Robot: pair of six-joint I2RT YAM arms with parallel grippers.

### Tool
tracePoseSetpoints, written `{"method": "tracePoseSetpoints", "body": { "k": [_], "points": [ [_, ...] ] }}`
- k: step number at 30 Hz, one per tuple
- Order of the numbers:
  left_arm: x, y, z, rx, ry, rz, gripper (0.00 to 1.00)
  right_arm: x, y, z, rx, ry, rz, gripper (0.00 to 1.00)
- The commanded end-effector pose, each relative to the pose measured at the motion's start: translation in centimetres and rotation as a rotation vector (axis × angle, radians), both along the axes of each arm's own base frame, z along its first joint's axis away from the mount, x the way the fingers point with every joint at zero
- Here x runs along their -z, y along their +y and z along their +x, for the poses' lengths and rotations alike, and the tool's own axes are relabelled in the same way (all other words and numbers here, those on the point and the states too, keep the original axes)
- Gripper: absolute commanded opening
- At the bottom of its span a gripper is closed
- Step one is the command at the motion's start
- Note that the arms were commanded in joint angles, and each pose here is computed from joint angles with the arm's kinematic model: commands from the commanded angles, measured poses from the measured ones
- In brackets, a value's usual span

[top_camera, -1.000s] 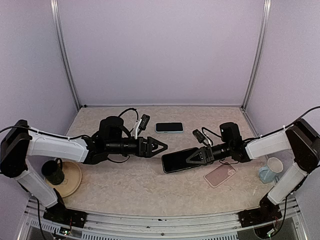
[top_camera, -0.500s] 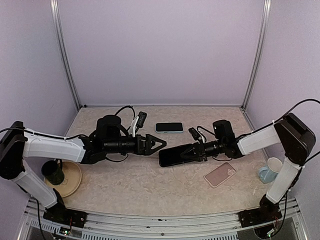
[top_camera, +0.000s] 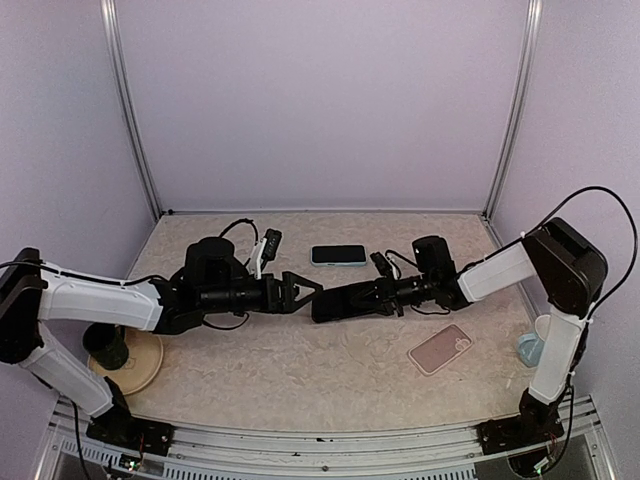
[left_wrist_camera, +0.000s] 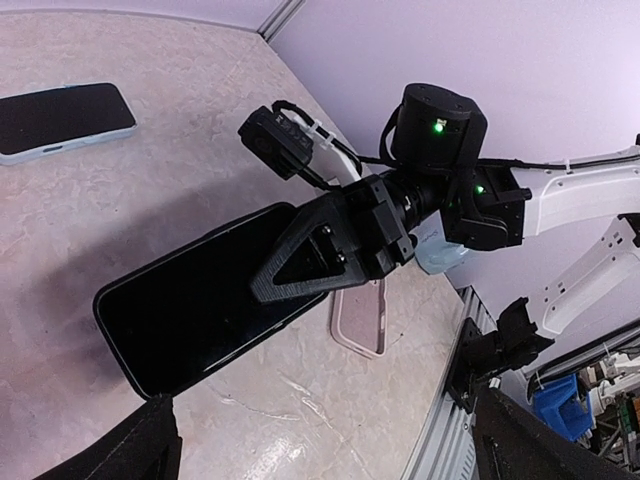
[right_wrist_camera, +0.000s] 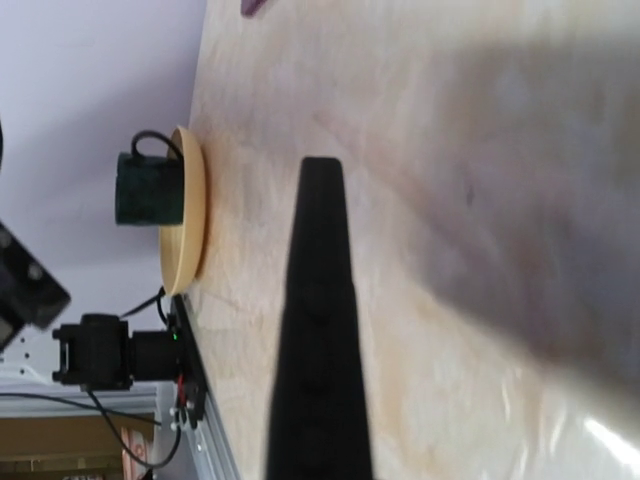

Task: Put the phone into the phone case
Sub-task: Place the phone with the phone case at the center of the board.

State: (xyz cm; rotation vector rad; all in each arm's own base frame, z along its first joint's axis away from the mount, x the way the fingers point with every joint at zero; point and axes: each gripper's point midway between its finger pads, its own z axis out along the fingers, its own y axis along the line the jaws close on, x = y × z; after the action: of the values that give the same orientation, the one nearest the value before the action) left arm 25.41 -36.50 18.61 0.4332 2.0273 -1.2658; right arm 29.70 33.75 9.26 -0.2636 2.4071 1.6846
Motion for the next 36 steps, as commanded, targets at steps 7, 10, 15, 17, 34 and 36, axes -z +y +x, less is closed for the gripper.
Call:
{"method": "tracePoseSetpoints", "body": {
  "k": [7, 10, 15, 17, 34, 36],
  "points": [
    [-0.6, 1.1, 0.1, -0.039, -0.011, -0.029, 0.99, -1.0, 2.6, 3.8, 0.019, -0.022, 0.048, 0.05],
    [-0.5, 1.3, -0.1, -0.037, -0.012, -0.029, 0.99, -0.7, 2.8, 4.9, 0.032, -0.009, 0.052, 0.05],
    [-0.3, 1.6, -0.2, -0.043, -0.011, -0.031, 0.99, -0.3, 2.9, 6.6, 0.039, 0.010, 0.056, 0.06],
    [-0.1, 1.6, -0.3, -0.042, -0.006, -0.033, 0.99, -0.1, 2.8, 7.2, 0.043, 0.016, 0.053, 0.06],
    [0.1, 1.6, 0.0, -0.046, 0.002, -0.036, 0.99, 2.5, 1.6, 10.1, 0.040, 0.062, 0.015, 0.12],
    [0.2, 1.6, 0.0, -0.046, 0.008, -0.037, 0.99, 2.9, 1.6, 10.2, 0.035, 0.067, 0.007, 0.14]
  ]
}}
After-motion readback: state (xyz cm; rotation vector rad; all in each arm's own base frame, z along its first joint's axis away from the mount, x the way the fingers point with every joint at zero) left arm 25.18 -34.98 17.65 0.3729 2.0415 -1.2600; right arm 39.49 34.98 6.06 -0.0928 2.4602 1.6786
